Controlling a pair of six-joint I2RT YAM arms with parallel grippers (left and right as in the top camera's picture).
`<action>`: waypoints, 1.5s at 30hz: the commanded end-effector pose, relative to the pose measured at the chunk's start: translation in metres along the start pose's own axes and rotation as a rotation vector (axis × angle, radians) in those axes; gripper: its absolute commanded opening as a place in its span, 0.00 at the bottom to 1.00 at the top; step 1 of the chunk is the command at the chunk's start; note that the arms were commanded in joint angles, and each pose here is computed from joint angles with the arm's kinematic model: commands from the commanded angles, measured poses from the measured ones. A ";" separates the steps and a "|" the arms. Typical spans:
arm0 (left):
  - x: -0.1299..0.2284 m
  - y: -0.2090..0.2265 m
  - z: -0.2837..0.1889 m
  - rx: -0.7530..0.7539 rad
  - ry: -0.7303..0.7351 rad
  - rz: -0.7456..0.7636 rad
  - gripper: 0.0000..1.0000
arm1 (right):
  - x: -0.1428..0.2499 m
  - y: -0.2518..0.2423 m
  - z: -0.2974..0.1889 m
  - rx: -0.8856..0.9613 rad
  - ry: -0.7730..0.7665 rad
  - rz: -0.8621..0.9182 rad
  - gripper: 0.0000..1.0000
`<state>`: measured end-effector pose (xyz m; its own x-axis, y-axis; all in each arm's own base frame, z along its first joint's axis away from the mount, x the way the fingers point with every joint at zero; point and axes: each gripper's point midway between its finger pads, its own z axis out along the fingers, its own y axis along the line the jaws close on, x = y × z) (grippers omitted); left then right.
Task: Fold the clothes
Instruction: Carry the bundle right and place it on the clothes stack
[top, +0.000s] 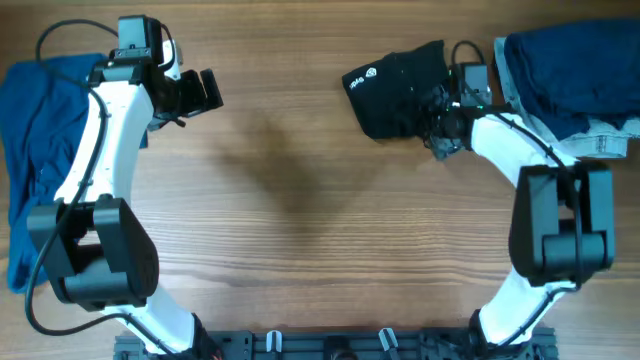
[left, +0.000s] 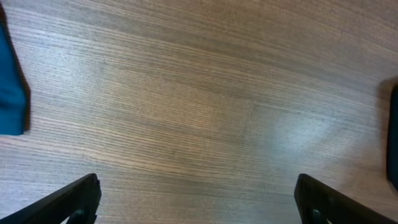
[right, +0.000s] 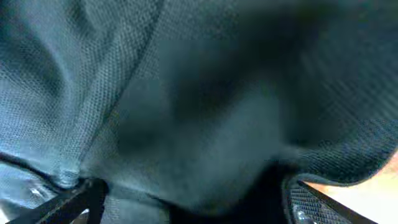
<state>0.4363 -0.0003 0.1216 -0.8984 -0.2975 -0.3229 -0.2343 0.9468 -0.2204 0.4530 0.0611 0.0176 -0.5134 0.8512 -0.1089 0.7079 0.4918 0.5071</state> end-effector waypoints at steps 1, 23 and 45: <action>0.003 0.007 0.006 -0.014 0.017 0.009 1.00 | 0.021 -0.026 0.041 0.069 0.042 -0.044 0.86; 0.003 0.006 0.006 -0.013 0.017 0.001 1.00 | 0.015 0.073 -0.076 -0.270 -0.024 -0.398 0.04; 0.002 0.006 0.006 -0.013 0.013 0.002 1.00 | -0.156 0.126 -0.273 -0.670 -0.361 -0.623 0.04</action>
<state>0.4364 -0.0003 0.1216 -0.8982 -0.2979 -0.3232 -0.2346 0.9467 -0.2206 0.4980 -0.0197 0.2802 -0.5500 0.5771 -0.6037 -0.0107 0.7180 0.6960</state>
